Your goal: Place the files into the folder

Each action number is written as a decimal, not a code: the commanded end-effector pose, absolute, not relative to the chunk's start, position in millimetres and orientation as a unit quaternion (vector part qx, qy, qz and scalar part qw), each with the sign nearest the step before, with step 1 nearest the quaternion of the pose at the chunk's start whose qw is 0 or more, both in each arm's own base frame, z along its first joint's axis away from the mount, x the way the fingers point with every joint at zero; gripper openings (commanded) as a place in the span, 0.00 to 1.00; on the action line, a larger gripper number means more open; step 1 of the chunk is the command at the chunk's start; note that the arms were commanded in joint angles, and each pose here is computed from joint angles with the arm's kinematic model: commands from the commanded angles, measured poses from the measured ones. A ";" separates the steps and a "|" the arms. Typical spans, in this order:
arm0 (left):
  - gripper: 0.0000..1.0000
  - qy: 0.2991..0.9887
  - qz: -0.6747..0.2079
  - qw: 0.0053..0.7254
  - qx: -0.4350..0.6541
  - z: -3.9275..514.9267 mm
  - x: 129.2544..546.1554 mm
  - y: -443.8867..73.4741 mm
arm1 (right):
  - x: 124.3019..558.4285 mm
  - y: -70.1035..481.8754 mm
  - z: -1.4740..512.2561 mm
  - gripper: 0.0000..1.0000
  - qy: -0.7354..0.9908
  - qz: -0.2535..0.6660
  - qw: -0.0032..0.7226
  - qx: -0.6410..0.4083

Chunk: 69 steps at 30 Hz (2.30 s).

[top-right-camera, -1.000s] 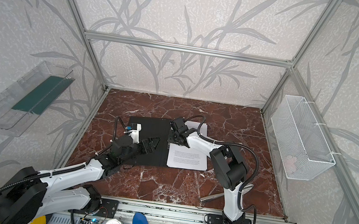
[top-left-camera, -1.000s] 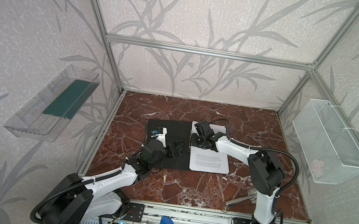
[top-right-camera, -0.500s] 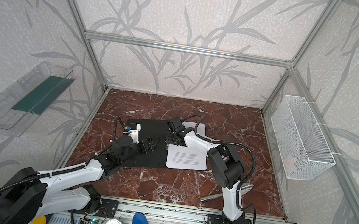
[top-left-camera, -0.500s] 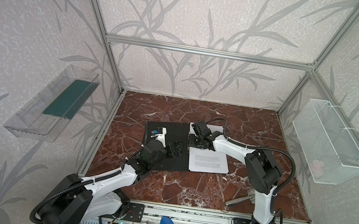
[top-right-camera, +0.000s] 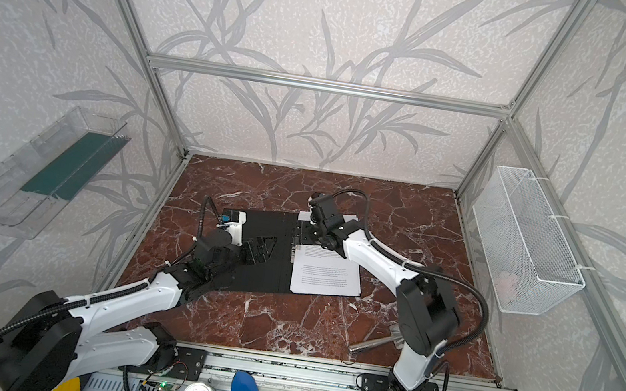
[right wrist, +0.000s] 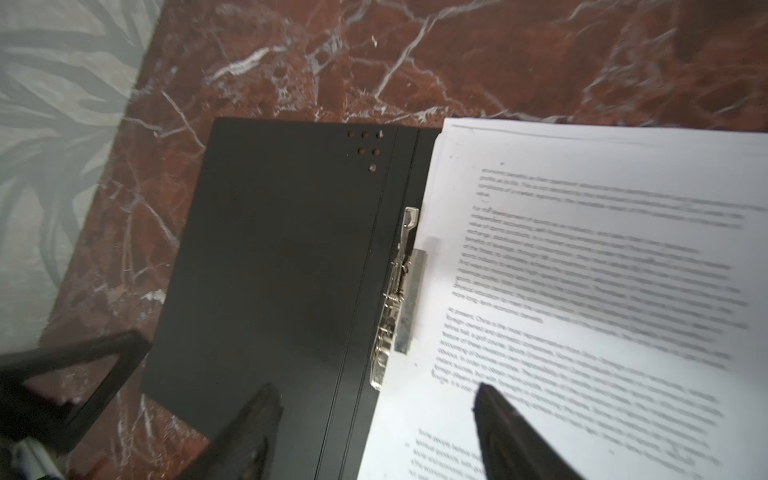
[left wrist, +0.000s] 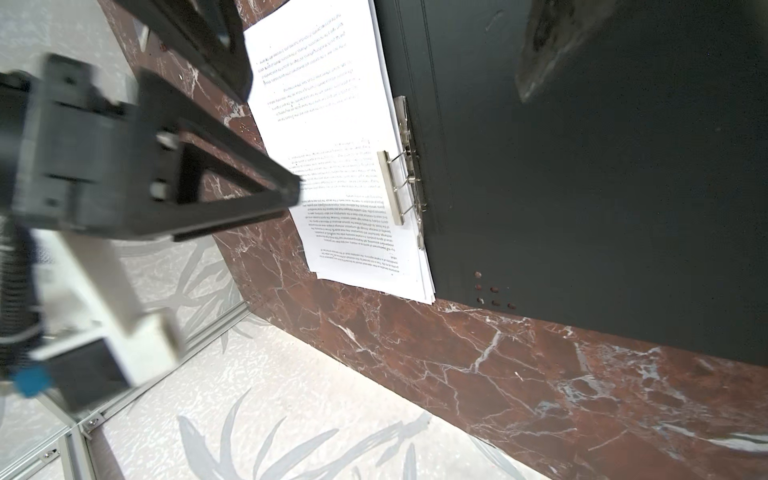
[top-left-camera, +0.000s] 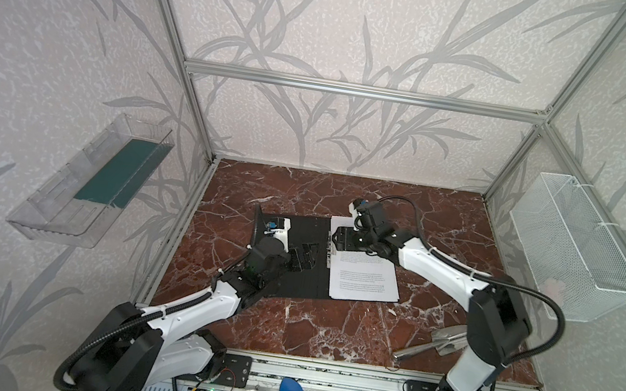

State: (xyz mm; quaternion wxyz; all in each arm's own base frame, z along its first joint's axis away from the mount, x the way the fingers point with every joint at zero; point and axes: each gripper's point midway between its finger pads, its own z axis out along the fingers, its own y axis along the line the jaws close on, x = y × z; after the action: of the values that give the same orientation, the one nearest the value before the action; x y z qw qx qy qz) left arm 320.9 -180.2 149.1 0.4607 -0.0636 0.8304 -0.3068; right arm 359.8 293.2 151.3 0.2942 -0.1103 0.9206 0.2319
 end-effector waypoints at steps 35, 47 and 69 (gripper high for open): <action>0.97 0.825 -0.536 0.180 -0.016 72.8 438.4 -247.8 | 265.3 224.2 131.9 0.99 0.850 0.354 0.370 -0.123; 0.98 0.814 -0.556 0.167 -0.006 77.8 444.8 -263.5 | 268.0 220.4 129.8 0.99 0.854 0.338 0.374 -0.124; 0.98 0.782 -0.597 0.179 0.021 122.1 435.2 -280.8 | 267.2 220.9 129.5 0.99 0.856 0.337 0.370 -0.127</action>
State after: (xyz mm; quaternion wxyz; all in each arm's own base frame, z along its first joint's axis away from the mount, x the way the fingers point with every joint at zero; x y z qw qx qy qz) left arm 439.7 -271.9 89.4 0.1636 -0.0106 0.8025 -0.5737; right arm 267.4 220.5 125.0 0.3627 -0.1196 0.8598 0.3389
